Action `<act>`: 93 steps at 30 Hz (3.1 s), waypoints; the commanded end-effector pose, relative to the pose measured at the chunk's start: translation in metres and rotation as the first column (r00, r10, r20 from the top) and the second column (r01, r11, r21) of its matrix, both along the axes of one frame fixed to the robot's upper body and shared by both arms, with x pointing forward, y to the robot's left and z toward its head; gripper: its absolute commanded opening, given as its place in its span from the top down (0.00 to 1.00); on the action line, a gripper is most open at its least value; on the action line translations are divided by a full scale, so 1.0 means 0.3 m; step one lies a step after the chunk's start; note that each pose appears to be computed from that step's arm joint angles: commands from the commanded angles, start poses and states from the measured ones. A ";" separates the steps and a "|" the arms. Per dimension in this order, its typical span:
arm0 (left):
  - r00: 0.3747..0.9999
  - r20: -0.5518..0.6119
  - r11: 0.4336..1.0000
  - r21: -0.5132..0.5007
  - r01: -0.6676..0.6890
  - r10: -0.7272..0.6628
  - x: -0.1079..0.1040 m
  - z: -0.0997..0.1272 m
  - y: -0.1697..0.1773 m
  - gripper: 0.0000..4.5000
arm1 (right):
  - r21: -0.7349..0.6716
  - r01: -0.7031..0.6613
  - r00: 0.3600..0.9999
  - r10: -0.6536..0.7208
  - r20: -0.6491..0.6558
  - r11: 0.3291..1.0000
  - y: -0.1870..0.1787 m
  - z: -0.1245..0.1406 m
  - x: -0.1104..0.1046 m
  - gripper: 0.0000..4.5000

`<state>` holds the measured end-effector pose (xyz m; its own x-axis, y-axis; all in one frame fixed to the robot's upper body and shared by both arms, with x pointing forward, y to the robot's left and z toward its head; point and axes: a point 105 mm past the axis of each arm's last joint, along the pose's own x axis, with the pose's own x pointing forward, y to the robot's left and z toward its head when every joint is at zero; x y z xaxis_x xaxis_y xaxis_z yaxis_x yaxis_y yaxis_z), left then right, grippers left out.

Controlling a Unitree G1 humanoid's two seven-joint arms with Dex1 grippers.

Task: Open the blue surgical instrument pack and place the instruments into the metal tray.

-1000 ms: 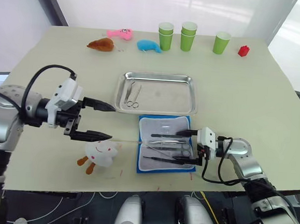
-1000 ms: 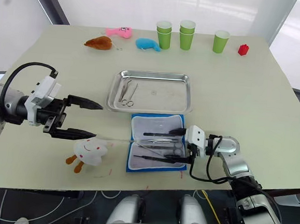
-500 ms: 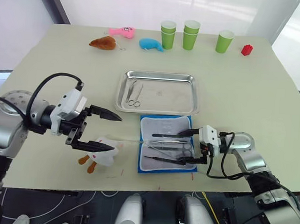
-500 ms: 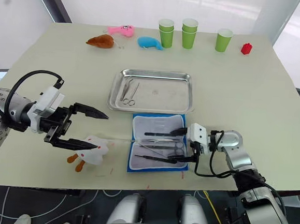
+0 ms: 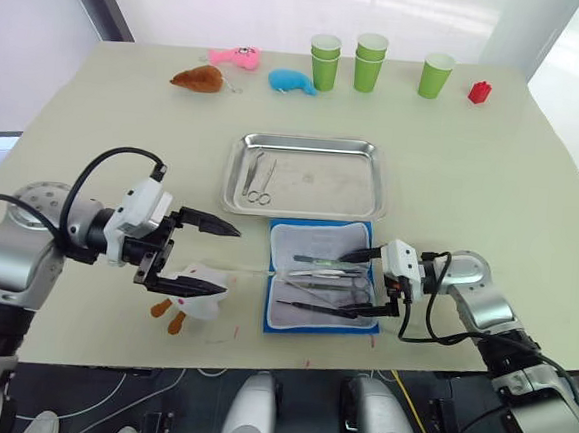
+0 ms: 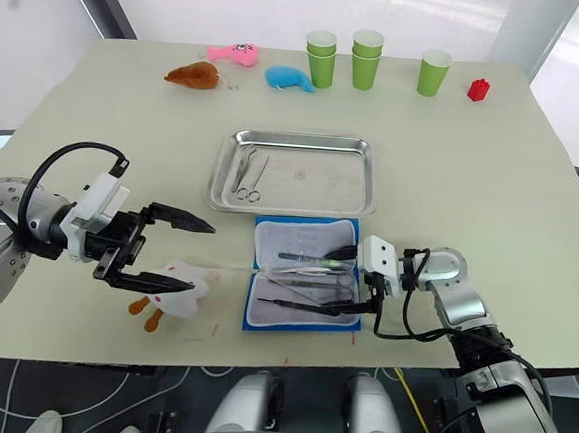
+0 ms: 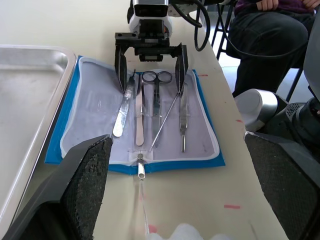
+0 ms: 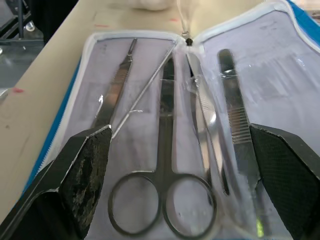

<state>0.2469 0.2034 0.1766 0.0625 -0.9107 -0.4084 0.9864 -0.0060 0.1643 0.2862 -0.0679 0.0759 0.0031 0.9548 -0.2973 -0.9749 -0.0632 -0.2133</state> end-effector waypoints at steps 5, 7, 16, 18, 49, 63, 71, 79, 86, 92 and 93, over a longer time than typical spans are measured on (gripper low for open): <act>0.998 0.027 0.998 0.012 0.062 -0.062 -0.013 0.017 -0.004 0.01 | 0.005 -0.011 0.999 0.011 0.041 1.000 0.000 0.021 0.001 0.00; 0.998 0.029 0.998 0.012 0.062 -0.062 -0.009 0.015 -0.005 0.01 | 0.002 -0.003 0.999 0.003 0.045 1.000 -0.004 0.018 0.007 0.00; 0.998 0.033 0.998 0.002 0.061 -0.061 0.000 0.012 -0.012 0.01 | 0.000 0.045 0.998 -0.045 0.043 0.999 -0.026 0.008 0.037 0.00; 0.998 0.032 0.998 0.000 0.062 -0.062 0.001 0.011 -0.012 0.01 | -0.006 0.048 0.998 -0.048 0.040 0.999 -0.030 0.001 0.040 0.00; 0.998 0.052 0.999 0.014 0.045 -0.046 0.046 -0.003 0.009 0.01 | -0.038 0.045 0.999 -0.045 -0.012 0.998 -0.028 -0.045 0.027 0.00; 0.988 0.063 0.990 0.025 0.142 -0.143 0.213 -0.098 -0.197 0.23 | -0.026 0.071 0.997 -0.071 -0.017 0.997 -0.017 -0.056 0.041 0.00; 0.985 0.081 0.988 0.047 0.150 -0.153 0.248 -0.140 -0.228 0.23 | -0.043 0.095 0.995 -0.096 -0.031 0.995 -0.039 -0.082 0.039 0.00; 0.984 0.114 0.989 0.070 0.132 -0.140 0.287 -0.193 -0.264 0.28 | -0.049 0.092 0.995 -0.094 -0.028 0.995 -0.036 -0.086 0.046 0.00; 0.983 0.121 0.988 0.086 0.129 -0.139 0.293 -0.216 -0.260 0.49 | -0.048 0.090 0.995 -0.091 -0.027 0.995 -0.032 -0.088 0.044 0.00; 0.985 0.113 0.988 0.098 0.117 -0.128 0.299 -0.238 -0.257 0.49 | -0.045 0.090 0.995 -0.091 -0.027 0.995 -0.027 -0.090 0.041 0.00; 0.986 0.112 0.989 0.097 0.109 -0.120 0.303 -0.241 -0.257 0.49 | -0.045 0.090 0.995 -0.092 -0.027 0.995 -0.027 -0.090 0.042 0.00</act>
